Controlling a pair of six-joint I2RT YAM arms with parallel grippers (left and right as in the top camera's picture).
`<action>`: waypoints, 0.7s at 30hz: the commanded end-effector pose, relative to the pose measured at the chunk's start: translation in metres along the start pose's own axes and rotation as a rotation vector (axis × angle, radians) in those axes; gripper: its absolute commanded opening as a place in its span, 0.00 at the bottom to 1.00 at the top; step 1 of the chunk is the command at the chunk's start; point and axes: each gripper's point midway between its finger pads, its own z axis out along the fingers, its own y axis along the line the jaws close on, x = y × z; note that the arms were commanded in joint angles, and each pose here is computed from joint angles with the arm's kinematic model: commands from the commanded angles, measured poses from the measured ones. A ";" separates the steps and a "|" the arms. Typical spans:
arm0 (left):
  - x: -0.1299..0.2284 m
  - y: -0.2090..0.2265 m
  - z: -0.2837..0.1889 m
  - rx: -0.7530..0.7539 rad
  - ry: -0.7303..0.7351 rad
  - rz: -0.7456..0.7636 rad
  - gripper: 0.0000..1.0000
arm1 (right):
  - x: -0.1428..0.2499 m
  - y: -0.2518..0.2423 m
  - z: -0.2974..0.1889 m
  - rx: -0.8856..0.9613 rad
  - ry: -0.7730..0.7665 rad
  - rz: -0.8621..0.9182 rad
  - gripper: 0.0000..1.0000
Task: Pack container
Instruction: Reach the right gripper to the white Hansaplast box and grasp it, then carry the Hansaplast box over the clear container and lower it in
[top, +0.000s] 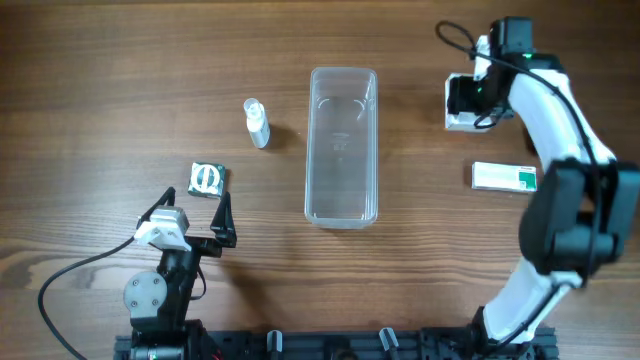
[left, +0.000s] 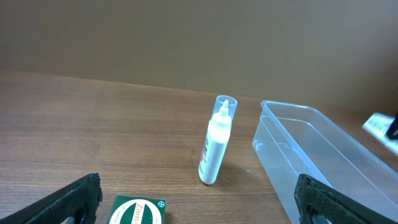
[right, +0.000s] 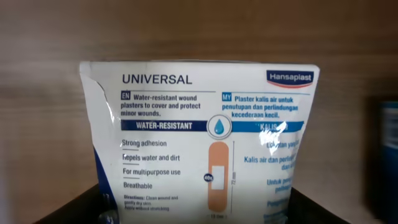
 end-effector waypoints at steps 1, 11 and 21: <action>0.003 0.003 0.000 -0.015 0.008 0.005 1.00 | -0.001 0.029 -0.057 -0.119 -0.062 0.040 0.72; 0.003 0.003 0.000 -0.015 0.008 0.005 1.00 | 0.035 0.204 -0.134 -0.287 -0.156 -0.073 0.73; 0.003 0.004 0.000 -0.015 0.008 0.005 1.00 | 0.048 0.240 -0.012 -0.157 -0.044 -0.010 0.73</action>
